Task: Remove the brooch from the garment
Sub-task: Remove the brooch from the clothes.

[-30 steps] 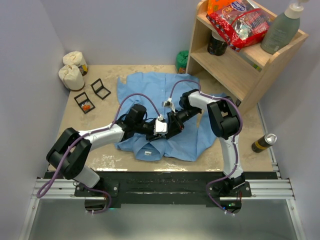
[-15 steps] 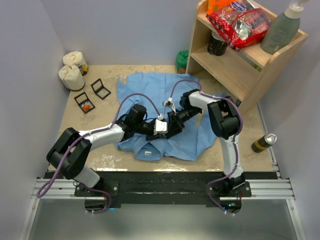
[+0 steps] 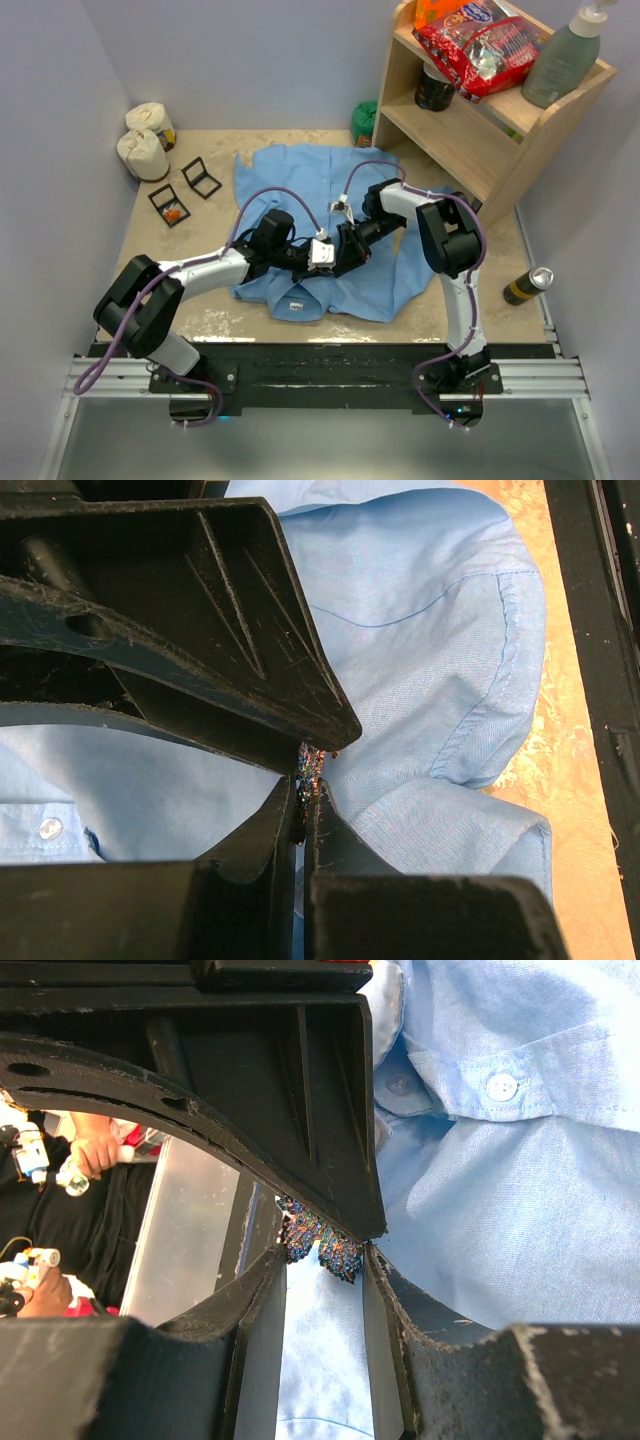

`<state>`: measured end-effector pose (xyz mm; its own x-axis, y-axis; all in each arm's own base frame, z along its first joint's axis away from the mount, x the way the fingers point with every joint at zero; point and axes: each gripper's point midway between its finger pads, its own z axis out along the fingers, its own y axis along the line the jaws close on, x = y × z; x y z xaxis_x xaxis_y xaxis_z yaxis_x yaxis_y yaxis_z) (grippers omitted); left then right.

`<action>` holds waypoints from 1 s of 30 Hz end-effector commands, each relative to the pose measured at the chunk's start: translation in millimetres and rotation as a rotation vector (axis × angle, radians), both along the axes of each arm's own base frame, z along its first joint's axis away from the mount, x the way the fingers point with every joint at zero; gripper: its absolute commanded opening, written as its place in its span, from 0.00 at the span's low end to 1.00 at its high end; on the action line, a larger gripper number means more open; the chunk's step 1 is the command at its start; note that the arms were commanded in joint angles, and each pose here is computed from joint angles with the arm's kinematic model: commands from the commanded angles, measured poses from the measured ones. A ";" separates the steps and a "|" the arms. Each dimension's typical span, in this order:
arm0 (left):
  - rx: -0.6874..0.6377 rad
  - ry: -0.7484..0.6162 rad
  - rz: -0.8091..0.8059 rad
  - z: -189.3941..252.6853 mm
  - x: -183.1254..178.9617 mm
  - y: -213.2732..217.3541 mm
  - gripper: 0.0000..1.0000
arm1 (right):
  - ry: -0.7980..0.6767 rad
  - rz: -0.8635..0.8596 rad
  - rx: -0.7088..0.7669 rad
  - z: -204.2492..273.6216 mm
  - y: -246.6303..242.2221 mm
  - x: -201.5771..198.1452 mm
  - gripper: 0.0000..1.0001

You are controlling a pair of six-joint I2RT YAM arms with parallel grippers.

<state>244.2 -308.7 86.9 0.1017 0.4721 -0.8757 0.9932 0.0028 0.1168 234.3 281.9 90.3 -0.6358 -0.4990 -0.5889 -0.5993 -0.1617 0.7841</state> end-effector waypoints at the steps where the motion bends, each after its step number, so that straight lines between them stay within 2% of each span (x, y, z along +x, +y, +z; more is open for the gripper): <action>1: -0.059 -0.034 0.046 22.3 20.7 -9.9 0.00 | -0.011 0.022 0.040 19.3 6.3 -11.9 0.15; 12: -0.070 -0.033 0.003 28.0 14.3 -0.6 0.07 | -0.021 0.022 0.043 22.1 6.5 -11.4 0.14; 18: -0.070 -0.045 0.033 30.9 21.1 10.8 0.24 | -0.033 0.025 0.044 24.3 5.9 -11.8 0.13; 19: -0.071 -0.043 0.035 31.1 21.6 12.1 0.34 | -0.034 0.026 0.043 24.5 5.8 -11.7 0.13; 22: -0.073 -0.041 0.018 32.2 17.9 12.1 0.38 | -0.036 0.026 0.042 24.3 5.6 -11.9 0.13; 30: -0.075 -0.045 0.009 35.1 16.9 13.0 0.43 | -0.047 0.031 0.040 26.4 4.5 -12.8 0.13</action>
